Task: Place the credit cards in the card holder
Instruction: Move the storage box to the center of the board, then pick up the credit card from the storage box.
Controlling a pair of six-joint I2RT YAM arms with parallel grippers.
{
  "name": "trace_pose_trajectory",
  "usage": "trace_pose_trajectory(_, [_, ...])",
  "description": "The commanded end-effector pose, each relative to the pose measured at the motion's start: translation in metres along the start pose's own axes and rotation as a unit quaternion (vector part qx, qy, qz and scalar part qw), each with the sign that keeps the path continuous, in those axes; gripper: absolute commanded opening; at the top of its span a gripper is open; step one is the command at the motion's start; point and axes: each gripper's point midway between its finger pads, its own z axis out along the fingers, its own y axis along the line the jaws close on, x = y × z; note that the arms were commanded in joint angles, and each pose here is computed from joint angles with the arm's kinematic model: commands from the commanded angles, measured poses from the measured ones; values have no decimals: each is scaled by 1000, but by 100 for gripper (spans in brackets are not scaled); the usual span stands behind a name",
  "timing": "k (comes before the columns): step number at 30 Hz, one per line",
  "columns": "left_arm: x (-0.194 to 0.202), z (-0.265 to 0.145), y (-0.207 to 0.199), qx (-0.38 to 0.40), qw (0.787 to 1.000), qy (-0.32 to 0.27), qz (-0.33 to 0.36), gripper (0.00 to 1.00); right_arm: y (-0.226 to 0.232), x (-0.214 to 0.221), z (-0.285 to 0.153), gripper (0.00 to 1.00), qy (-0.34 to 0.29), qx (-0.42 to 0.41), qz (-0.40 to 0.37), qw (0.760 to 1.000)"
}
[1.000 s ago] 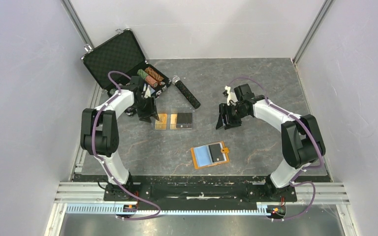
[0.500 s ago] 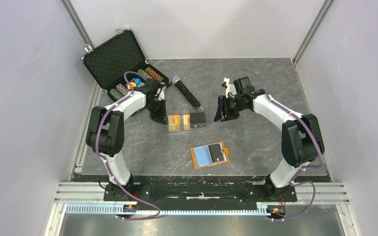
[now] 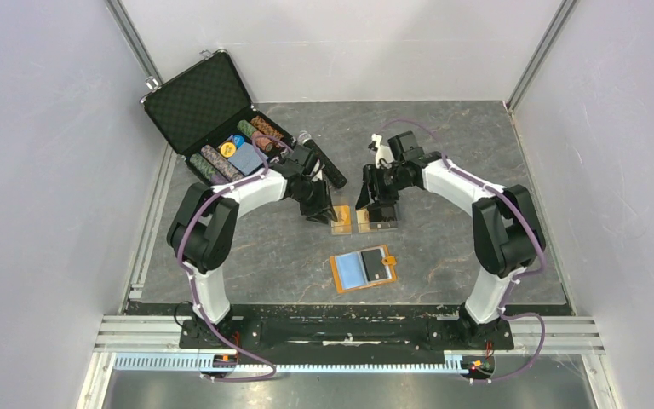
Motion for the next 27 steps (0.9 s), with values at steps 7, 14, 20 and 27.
trace_pose_trajectory(7, [3,-4,-38,82,996,-9,-47,42,5,0,32,46,12,16,-31,999])
trace_pose_trajectory(14, [17,-1,-46,100,994,8,-44,29,-5,1,49,46,27,37,-49,998])
trace_pose_trajectory(20, [17,-4,-45,94,995,3,-31,34,-18,2,54,46,37,69,-56,995])
trace_pose_trajectory(27, [8,-9,-36,49,999,-6,3,45,-25,17,60,44,61,85,-66,992])
